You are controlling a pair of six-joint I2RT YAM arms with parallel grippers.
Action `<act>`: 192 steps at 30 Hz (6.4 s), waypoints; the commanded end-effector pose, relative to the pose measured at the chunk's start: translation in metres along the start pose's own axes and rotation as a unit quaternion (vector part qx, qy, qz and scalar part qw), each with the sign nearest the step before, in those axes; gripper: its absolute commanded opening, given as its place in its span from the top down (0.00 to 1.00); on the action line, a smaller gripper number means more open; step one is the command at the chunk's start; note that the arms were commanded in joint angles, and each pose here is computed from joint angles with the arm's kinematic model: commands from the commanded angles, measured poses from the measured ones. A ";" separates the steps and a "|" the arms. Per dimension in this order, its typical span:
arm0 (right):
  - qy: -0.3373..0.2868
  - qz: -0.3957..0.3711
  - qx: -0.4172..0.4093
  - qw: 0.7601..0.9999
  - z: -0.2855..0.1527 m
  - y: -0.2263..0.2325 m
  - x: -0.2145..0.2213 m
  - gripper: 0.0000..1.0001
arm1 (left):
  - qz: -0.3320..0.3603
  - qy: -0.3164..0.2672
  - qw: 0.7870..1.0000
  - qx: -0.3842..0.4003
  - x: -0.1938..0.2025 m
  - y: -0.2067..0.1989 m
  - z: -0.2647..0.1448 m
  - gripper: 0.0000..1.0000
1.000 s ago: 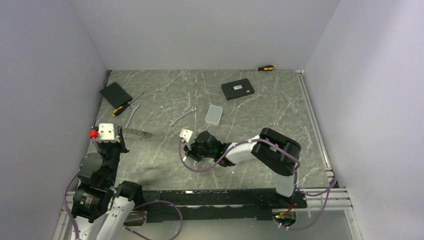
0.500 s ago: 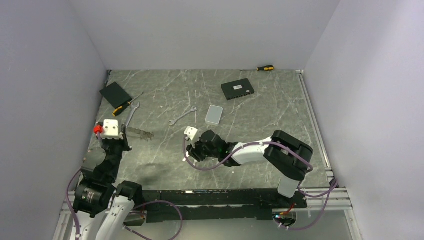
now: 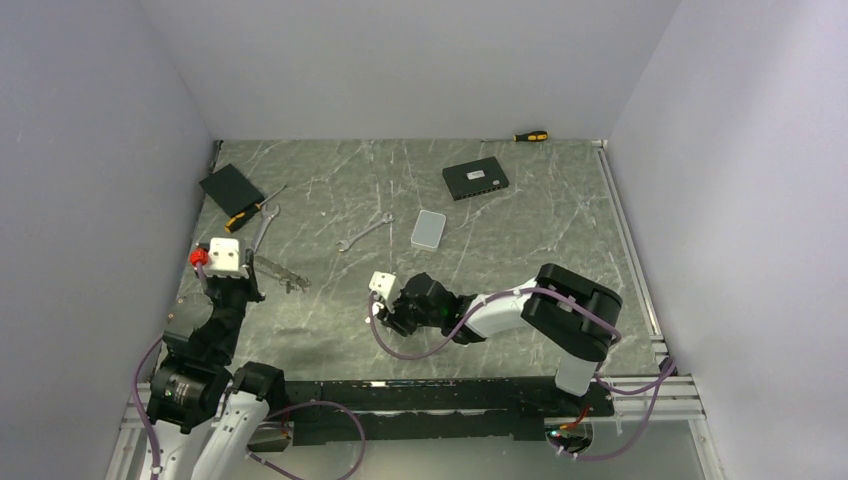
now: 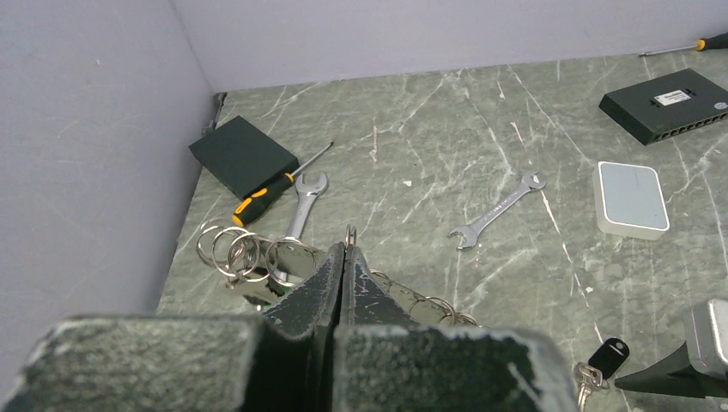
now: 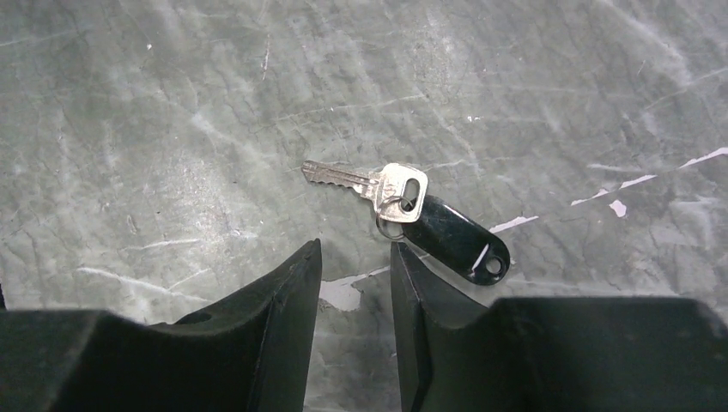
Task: Put the keys on the keyring
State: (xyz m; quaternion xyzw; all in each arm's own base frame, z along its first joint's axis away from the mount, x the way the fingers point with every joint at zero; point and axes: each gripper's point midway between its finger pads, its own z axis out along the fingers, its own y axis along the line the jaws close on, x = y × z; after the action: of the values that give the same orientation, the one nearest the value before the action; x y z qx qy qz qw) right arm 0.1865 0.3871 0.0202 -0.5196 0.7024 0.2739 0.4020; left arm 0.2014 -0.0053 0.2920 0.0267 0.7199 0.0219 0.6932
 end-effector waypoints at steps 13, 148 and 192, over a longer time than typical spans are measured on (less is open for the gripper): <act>-0.024 -0.054 0.030 0.998 0.015 -0.010 0.003 0.77 | -0.004 -0.038 0.999 0.006 -0.021 -0.002 0.003 1.00; 0.053 0.146 0.206 0.966 0.018 -0.039 -0.033 0.70 | -0.003 -0.044 0.999 0.020 -0.022 -0.007 0.003 1.00; 0.071 0.158 0.201 0.964 0.018 -0.034 -0.020 0.74 | -0.006 -0.047 0.999 0.021 -0.024 -0.007 0.001 1.00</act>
State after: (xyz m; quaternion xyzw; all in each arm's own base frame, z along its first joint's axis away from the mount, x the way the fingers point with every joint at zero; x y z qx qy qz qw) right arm 0.2283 0.3965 0.0283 -0.3317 0.8431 0.1410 0.3990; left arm 0.2035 -0.0121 0.2895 0.0421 0.7207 0.0110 0.6919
